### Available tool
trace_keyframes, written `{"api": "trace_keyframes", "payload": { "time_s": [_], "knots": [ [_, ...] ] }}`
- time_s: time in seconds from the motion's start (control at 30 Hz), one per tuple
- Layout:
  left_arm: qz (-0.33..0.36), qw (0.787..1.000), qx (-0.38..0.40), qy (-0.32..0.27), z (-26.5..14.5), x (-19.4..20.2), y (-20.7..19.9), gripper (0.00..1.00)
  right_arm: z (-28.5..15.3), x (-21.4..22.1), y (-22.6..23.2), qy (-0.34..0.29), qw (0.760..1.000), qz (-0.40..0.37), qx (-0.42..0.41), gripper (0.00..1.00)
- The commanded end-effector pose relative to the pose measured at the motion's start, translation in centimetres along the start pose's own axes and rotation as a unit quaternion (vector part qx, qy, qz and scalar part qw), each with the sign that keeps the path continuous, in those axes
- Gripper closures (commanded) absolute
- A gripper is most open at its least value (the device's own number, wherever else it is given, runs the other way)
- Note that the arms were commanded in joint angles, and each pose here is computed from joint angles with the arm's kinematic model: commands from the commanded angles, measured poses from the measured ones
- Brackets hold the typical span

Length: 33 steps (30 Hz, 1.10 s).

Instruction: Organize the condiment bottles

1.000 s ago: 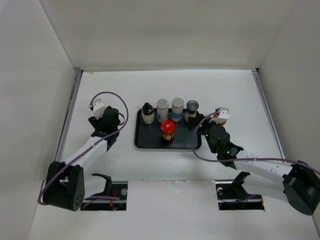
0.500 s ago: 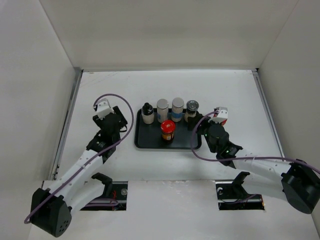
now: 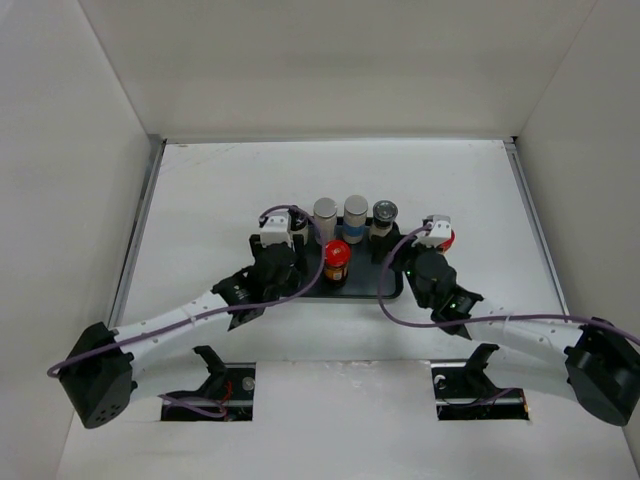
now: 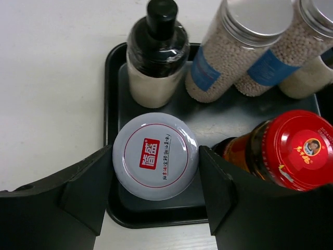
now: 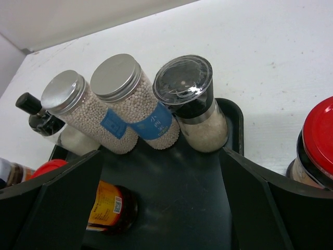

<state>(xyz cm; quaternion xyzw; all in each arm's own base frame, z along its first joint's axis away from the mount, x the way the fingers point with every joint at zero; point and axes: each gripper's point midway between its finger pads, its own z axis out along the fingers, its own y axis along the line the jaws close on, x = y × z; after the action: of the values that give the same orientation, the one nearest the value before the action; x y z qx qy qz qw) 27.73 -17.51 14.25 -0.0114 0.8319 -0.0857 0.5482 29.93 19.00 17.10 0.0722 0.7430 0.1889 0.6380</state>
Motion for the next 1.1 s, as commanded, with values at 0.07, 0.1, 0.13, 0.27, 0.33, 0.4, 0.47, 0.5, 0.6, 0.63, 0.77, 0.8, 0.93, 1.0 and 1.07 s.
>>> {"api": "trace_keyframes", "payload": {
  "time_s": [0.07,0.1,0.13,0.27,0.33,0.4,0.47,0.5,0.6,0.63,0.77,0.8,0.93,1.0,1.07],
  "knots": [
    [-0.046,0.997,0.036,-0.059,0.4,-3.6,-3.5,0.65,-0.2,-3.6,2.3,-0.048,0.998,0.027,-0.029,0.22],
    [-0.039,0.997,0.036,-0.051,0.6,-3.0,-3.7,0.65,-0.2,-3.6,2.2,-0.048,0.998,0.025,-0.026,0.33],
    [-0.031,0.998,0.033,-0.044,0.8,-2.4,-3.7,0.64,-0.2,-3.5,2.1,-0.045,0.998,0.022,-0.024,0.45],
    [-0.014,0.999,0.021,-0.028,1.4,-0.3,-3.4,0.64,-0.4,-3.9,2.4,-0.049,0.998,0.021,-0.028,0.67],
    [-0.011,0.999,0.012,-0.029,1.5,0.1,-3.0,0.63,-0.5,-4.3,2.4,-0.054,0.998,0.022,-0.030,0.68],
    [-0.007,1.000,0.005,-0.030,1.4,0.3,-2.8,0.62,-0.6,-4.5,2.4,-0.056,0.998,0.024,-0.030,0.63],
    [-0.003,1.000,0.001,-0.030,1.3,0.6,-2.6,0.60,-0.7,-4.6,2.3,-0.058,0.998,0.024,-0.028,0.47],
    [-0.003,1.000,0.001,-0.030,1.2,0.6,-2.5,0.57,-0.8,-4.9,2.3,-0.062,0.997,0.025,-0.026,0.35],
    [-0.009,0.999,0.002,-0.038,0.9,0.2,-2.3,0.34,-0.9,-5.9,2.2,-0.072,0.997,0.023,-0.019,0.07],
    [-0.014,0.999,0.001,-0.045,0.7,-0.3,-2.2,0.27,-0.9,-6.1,2.2,-0.073,0.997,0.018,-0.016,0.03],
    [-0.040,0.996,0.004,-0.079,-0.3,-2.6,-1.8,0.12,-1.1,-7.1,1.9,-0.069,0.998,0.005,0.002,0.00],
    [-0.047,0.995,0.008,-0.087,-0.5,-3.3,-1.7,0.10,-1.2,-7.5,1.8,-0.069,0.998,0.004,0.008,0.00],
    [-0.074,0.988,0.012,-0.133,-1.3,-6.4,-0.7,0.05,-1.6,-8.8,0.9,-0.071,0.997,-0.004,0.041,0.00],
    [-0.101,0.982,0.006,-0.160,-1.6,-7.8,0.5,0.05,-1.8,-9.4,-0.1,-0.072,0.995,-0.013,0.069,0.00],
    [-0.128,0.974,-0.005,-0.185,-1.5,-8.5,2.0,0.06,-1.9,-10.0,-1.8,-0.071,0.991,-0.029,0.109,0.00]
  ]
}}
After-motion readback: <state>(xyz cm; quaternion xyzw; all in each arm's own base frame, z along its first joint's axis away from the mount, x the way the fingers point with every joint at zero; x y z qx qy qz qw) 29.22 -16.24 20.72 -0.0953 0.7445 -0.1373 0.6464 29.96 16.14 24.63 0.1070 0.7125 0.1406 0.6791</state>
